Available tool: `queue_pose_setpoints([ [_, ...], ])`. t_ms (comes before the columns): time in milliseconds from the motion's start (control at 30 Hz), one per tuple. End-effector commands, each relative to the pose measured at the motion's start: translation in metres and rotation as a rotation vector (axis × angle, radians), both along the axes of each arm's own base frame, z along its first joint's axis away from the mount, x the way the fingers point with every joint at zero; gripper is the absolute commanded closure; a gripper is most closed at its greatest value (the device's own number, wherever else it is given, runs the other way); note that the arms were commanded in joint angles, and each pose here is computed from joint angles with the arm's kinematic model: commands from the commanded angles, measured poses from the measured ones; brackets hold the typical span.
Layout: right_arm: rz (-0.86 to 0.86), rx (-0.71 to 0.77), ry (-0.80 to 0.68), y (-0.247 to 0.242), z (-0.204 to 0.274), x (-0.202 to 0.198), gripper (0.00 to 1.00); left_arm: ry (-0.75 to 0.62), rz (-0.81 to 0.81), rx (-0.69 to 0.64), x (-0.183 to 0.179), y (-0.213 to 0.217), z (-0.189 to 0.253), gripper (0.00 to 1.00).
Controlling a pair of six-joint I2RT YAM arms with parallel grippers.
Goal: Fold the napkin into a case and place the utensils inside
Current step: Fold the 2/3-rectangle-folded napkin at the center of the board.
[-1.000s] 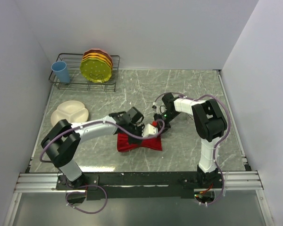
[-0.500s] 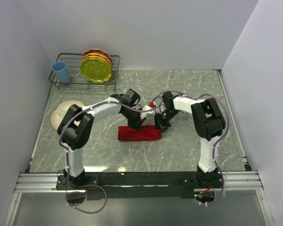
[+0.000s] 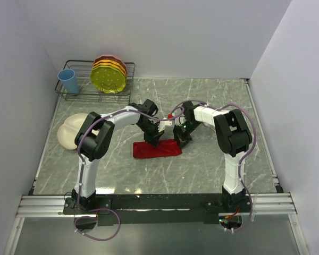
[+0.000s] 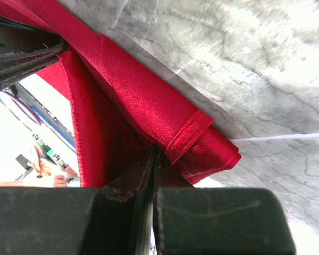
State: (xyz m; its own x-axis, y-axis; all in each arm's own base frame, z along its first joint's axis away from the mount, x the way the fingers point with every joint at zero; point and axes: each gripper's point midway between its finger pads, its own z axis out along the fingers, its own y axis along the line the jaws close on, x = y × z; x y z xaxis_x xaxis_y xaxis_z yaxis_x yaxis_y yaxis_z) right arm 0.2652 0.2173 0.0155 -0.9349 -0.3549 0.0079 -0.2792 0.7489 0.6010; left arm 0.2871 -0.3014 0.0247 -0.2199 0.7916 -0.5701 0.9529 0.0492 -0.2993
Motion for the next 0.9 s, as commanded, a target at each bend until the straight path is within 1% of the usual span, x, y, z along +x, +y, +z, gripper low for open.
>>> queue_pose_setpoints([
  [0, 0.017, -0.104, -0.109, -0.017, -0.018, 0.025, 0.94, -0.005, -0.037, 0.025, 0.003, 0.004, -0.009, 0.99],
  [167, -0.012, -0.079, -0.127, -0.02, 0.007, 0.036, 0.9, 0.002, -0.066, 0.035, -0.002, 0.009, -0.015, 0.99],
  [300, -0.05, -0.002, -0.169, -0.017, 0.045, 0.053, 0.84, 0.009, -0.079, 0.034, -0.005, 0.01, -0.015, 0.99],
  [333, -0.057, 0.004, -0.154, -0.019, 0.051, 0.052, 0.83, 0.012, -0.08, 0.034, -0.006, 0.011, -0.015, 0.99],
  [467, -0.086, 0.049, -0.177, -0.02, 0.072, 0.065, 0.82, 0.008, -0.086, 0.033, -0.007, 0.012, -0.015, 0.99],
  [567, -0.102, 0.063, -0.192, -0.014, 0.073, 0.077, 0.81, 0.007, -0.086, 0.032, -0.007, 0.011, -0.015, 0.99],
  [700, -0.137, 0.074, -0.156, -0.004, 0.06, 0.087, 0.8, 0.002, -0.085, 0.031, -0.007, 0.011, -0.014, 0.99],
  [867, -0.098, 0.064, -0.141, 0.006, 0.048, 0.079, 0.8, 0.003, -0.072, 0.027, -0.004, 0.008, -0.012, 0.99],
])
